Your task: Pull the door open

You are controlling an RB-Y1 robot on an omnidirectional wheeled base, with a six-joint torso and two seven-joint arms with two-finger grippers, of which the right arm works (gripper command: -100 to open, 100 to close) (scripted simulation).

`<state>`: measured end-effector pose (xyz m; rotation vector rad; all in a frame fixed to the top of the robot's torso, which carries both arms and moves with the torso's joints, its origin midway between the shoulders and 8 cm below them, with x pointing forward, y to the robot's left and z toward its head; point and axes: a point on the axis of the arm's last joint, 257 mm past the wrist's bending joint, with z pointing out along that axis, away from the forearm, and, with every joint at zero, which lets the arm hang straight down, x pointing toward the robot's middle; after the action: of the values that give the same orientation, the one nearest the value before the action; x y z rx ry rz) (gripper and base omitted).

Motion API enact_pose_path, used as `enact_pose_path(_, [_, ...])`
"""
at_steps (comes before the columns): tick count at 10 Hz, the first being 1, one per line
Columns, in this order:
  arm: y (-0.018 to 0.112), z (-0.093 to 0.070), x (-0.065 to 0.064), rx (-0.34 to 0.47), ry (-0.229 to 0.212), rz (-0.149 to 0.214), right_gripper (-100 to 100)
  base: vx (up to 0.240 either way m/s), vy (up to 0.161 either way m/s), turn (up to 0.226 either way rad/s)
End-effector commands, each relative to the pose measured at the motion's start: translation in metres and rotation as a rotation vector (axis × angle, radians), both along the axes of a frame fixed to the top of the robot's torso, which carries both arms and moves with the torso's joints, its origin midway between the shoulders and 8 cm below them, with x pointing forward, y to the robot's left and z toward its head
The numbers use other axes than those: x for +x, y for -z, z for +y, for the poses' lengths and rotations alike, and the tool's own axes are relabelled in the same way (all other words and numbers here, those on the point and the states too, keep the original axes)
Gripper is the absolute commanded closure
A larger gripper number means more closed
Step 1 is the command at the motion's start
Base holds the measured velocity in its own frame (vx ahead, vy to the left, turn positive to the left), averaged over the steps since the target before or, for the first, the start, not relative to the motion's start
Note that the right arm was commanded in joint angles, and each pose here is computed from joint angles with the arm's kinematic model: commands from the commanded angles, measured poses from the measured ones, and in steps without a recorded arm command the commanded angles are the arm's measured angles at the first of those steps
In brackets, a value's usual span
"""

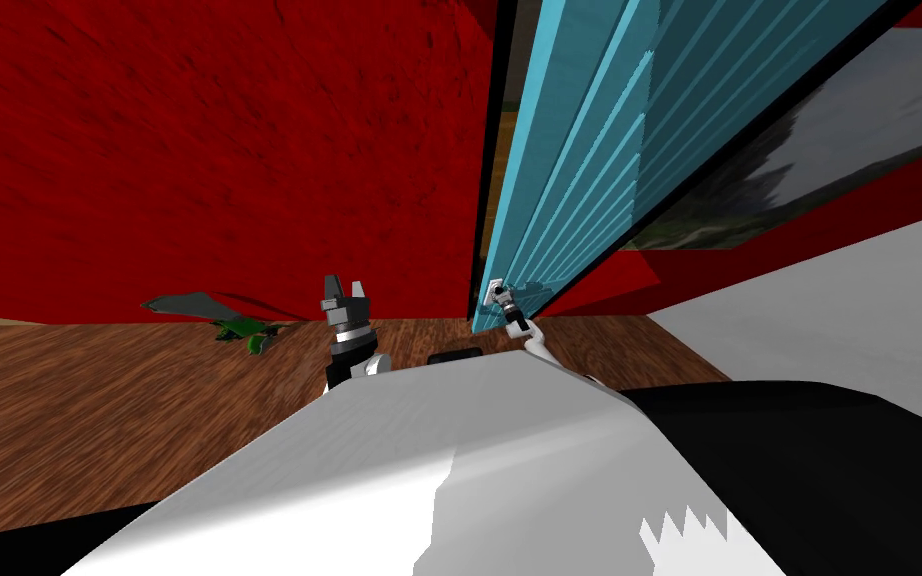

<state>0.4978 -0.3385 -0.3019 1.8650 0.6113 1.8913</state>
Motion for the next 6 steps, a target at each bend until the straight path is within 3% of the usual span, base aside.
enact_pose_path(1, [-0.003, 0.005, -0.002, 0.037, -0.008, -0.006, -100, -0.073, 0.001, 0.035])
enact_pose_path(6, [-0.005, 0.019, -0.010, 0.233, -0.019, -0.001, -100, -0.059, -0.022, 0.001])
